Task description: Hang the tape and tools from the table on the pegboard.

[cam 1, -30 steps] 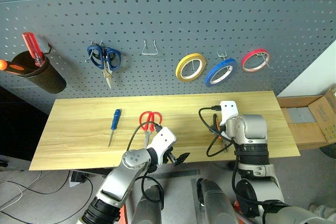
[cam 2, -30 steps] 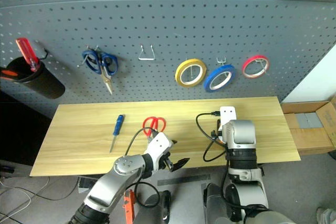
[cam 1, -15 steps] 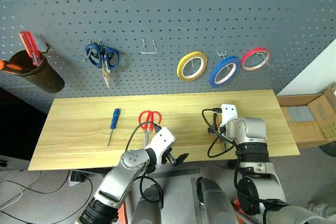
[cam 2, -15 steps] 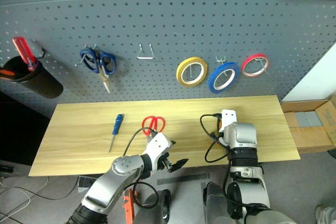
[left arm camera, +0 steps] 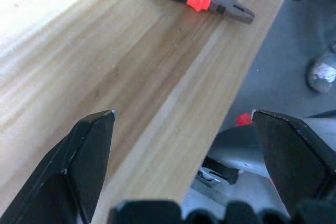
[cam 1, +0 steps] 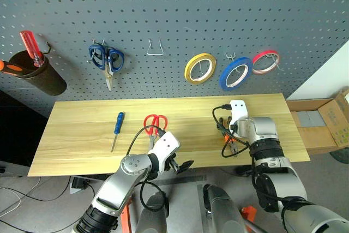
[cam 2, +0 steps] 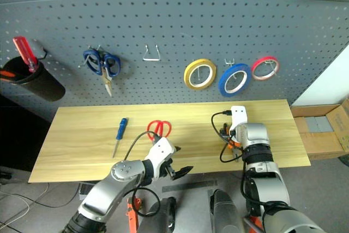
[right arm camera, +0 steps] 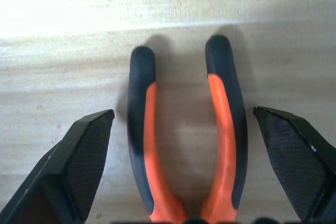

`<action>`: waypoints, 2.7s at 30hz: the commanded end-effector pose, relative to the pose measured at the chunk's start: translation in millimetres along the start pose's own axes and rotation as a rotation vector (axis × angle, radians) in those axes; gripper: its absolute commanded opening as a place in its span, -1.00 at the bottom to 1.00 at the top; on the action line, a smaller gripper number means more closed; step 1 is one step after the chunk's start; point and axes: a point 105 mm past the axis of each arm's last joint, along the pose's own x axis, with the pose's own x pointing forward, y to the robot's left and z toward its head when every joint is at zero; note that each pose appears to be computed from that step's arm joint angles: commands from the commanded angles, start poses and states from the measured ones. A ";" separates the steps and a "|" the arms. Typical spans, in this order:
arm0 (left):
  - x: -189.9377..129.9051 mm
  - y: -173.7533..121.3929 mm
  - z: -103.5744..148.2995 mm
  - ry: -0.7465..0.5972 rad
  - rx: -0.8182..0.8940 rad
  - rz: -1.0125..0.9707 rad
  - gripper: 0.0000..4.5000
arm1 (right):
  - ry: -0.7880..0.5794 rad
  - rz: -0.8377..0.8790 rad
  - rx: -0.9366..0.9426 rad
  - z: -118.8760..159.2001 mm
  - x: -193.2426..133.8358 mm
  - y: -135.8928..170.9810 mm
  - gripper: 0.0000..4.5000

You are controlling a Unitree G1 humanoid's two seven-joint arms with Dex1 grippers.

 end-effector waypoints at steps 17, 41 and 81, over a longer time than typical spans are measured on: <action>4.8 -2.1 8.9 -0.037 0.048 -0.008 1.00 | 0.098 0.126 -0.095 -31.0 3.9 11.4 0.21; -87.8 13.5 67.9 -0.379 -0.143 0.412 1.00 | -1.193 0.687 -0.223 134.8 -213.6 155.2 0.21; -57.4 116.3 116.2 -0.460 -0.061 0.549 1.00 | -1.575 0.466 -0.134 197.3 -197.9 194.8 0.21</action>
